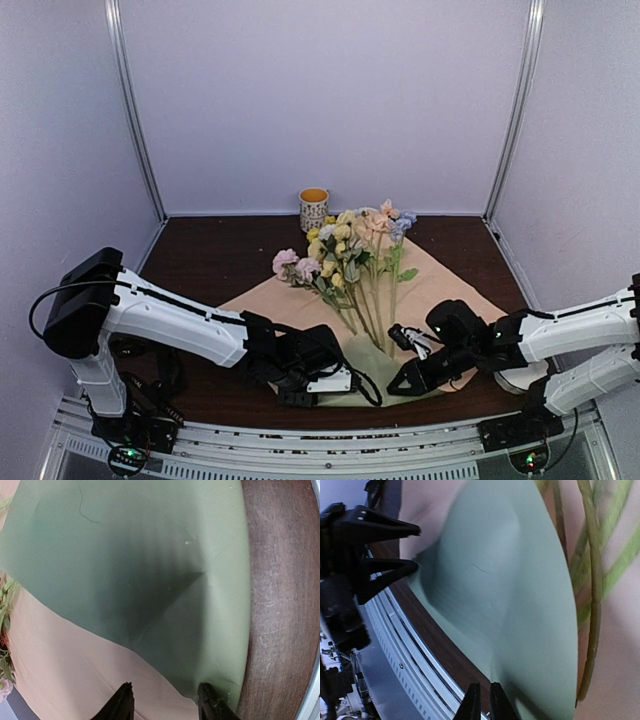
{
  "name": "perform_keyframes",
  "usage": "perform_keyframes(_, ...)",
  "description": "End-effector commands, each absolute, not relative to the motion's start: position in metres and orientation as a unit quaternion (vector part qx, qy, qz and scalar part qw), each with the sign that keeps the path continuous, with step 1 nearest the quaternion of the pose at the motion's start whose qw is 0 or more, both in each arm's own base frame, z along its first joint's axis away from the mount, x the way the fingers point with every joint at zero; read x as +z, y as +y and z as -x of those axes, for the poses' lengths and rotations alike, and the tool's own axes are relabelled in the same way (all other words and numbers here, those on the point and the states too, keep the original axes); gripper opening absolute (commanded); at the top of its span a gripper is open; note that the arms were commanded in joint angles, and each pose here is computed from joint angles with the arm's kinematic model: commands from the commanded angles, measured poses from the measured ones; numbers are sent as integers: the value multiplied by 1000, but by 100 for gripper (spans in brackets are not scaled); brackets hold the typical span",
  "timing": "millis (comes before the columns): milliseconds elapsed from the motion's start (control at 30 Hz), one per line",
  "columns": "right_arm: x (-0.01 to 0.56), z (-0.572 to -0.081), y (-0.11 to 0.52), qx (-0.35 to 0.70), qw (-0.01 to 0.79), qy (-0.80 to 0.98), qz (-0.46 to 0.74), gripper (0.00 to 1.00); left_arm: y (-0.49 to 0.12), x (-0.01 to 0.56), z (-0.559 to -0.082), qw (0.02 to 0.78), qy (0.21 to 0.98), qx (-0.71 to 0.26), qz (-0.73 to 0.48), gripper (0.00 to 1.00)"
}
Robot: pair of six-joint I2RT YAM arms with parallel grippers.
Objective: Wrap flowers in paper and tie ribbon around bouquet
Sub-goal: Press the fold line on the 1/4-folded wrapping paper.
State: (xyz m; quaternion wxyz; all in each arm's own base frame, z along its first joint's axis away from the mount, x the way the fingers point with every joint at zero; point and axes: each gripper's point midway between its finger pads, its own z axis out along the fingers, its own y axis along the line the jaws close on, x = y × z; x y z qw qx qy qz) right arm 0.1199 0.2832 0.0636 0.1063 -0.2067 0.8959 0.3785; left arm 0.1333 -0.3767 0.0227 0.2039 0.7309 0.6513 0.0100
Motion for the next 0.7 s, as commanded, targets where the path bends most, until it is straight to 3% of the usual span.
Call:
perform_keyframes(0, 53, -114, 291, 399, 74, 895, 187, 4, -377, 17, -130, 199, 655, 5, -729, 48)
perform_keyframes(67, 35, -116, 275, 347, 71, 918, 180, 0, -376, 17, -130, 198, 656, 6, -729, 48)
perform_keyframes(300, 3, -108, 210, 213, 59, 966, 135, 0, -379, 15, -129, 191, 651, 6, -735, 47)
perform_keyframes(667, -1, -96, 156, 121, 54, 987, 94, 0, -379, 15, -129, 188, 648, 5, -738, 46)
